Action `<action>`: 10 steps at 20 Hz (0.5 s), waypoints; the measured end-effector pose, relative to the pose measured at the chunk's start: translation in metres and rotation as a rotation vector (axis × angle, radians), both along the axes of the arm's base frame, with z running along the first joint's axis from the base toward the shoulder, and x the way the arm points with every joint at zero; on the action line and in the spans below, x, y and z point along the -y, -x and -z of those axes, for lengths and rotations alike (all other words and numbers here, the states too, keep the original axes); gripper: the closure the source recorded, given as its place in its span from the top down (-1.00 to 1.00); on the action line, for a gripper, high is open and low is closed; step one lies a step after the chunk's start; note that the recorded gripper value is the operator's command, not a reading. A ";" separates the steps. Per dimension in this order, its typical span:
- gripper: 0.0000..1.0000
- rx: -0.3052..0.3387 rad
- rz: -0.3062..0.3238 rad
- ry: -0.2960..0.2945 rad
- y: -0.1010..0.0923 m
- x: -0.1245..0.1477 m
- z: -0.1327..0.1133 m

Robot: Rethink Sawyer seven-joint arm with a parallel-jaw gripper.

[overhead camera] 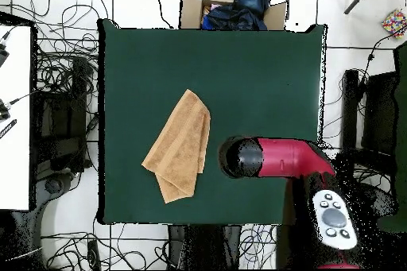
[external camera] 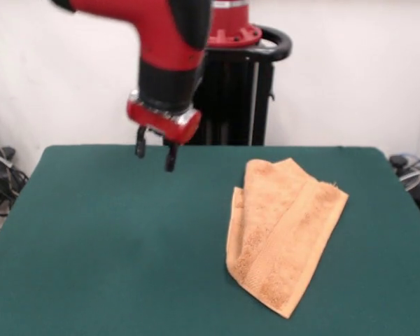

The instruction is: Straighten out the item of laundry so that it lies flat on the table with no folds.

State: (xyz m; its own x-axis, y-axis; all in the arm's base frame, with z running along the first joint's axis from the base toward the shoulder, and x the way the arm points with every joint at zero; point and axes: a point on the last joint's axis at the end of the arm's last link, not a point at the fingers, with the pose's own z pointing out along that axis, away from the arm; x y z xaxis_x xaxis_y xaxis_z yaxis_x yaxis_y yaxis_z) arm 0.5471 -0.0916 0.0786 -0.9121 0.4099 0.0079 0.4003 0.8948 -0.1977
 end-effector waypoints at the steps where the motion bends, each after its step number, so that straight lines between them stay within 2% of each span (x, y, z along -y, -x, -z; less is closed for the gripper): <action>1: 1.00 0.010 -0.010 0.005 -0.003 -0.005 -0.006; 6: 1.00 0.091 -0.084 0.027 -0.026 -0.050 -0.048; 10: 1.00 0.101 -0.101 0.014 -0.031 -0.076 -0.053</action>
